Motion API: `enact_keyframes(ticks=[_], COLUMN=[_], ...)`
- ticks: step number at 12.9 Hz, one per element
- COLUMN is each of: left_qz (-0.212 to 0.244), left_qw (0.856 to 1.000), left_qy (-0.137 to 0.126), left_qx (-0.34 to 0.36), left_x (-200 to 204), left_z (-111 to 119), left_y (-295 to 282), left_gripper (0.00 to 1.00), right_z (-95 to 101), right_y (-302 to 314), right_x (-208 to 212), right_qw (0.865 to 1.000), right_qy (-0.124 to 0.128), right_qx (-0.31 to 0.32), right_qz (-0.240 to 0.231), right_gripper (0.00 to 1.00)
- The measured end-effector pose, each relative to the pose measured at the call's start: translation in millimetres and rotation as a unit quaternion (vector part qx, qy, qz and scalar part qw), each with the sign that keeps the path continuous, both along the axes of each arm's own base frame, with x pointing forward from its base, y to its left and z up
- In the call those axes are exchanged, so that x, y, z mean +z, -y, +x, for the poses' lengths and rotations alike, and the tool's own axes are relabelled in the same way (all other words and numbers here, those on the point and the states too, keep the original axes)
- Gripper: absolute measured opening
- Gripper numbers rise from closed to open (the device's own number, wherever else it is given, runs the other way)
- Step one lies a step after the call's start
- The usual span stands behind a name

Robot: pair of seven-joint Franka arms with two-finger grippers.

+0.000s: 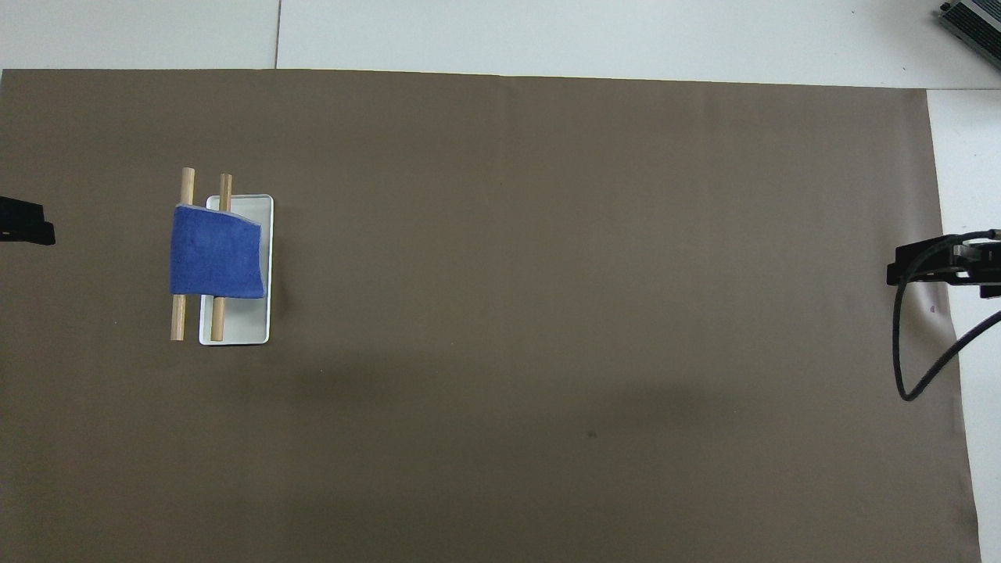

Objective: Right arm passes towel to left arm to hang

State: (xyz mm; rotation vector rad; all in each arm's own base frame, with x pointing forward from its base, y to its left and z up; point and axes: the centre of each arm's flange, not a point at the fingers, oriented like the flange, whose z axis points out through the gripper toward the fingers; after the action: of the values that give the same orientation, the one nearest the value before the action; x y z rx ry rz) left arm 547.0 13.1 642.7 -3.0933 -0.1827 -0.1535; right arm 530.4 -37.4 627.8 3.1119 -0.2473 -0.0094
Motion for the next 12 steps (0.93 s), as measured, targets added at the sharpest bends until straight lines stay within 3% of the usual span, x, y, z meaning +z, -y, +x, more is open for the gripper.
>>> enact_keyframes(ticks=[12], left_qz=[-0.011], left_qw=[0.998], left_qy=[-0.016], left_qx=[-0.060], left_x=[-12.0], left_z=[-4.1], left_y=[47.8], left_gripper=[1.00], right_z=[0.0], right_y=[0.0], right_x=[-0.1], right_qw=[1.000], right_qy=[0.000], right_qx=[0.000], right_qz=[0.000], right_gripper=[1.00])
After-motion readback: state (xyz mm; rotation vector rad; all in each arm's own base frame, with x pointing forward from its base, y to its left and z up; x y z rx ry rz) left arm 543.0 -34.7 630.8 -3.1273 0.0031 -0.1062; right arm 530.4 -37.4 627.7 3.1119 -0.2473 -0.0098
